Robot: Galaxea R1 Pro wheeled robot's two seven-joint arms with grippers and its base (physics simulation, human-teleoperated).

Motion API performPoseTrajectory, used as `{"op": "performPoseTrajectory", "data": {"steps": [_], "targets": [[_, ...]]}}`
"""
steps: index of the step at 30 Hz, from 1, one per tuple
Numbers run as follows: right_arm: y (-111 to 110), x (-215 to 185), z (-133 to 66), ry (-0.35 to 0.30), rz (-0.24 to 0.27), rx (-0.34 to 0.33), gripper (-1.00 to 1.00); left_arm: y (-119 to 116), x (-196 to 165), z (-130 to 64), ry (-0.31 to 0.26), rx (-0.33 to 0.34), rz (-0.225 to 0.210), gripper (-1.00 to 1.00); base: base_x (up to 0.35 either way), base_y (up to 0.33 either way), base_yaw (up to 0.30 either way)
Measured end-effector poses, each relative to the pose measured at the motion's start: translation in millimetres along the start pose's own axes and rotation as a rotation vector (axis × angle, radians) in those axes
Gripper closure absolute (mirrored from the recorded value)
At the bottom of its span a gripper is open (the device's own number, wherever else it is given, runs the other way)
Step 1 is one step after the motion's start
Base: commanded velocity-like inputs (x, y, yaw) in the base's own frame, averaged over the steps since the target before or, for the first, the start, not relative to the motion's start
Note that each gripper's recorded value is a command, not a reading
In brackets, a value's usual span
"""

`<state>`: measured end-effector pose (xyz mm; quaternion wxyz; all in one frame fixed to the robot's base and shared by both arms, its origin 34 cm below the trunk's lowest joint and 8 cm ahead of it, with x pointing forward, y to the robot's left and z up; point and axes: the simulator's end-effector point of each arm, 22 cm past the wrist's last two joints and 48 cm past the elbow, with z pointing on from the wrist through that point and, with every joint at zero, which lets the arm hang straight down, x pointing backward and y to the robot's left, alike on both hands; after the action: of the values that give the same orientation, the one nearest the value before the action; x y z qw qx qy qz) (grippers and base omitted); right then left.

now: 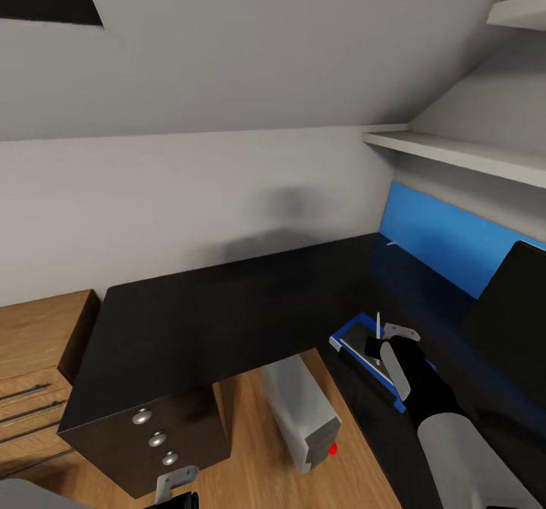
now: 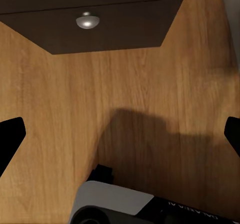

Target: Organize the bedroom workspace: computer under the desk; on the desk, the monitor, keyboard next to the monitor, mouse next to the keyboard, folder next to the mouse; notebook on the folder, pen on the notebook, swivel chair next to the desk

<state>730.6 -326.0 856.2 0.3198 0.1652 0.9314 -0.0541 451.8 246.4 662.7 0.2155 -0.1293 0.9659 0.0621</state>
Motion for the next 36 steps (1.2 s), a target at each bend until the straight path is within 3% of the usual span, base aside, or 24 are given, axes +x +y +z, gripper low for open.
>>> {"op": "performPoseTrajectory", "data": {"steps": [16, 36], "targets": [[1, 7, 15.4, 0.0, 0.0, 0.0, 1.0, -2, 3, 16.6, -0.001, 0.0, 0.0, -1.0, 0.0, 0.0, 0.0], [1, 7, 15.4, 0.001, 0.0, 0.0, 1.0, -2, 3, 16.6, 0.0, 0.0, -0.001, -1.0, 0.0, 0.0, 0.0]]}}
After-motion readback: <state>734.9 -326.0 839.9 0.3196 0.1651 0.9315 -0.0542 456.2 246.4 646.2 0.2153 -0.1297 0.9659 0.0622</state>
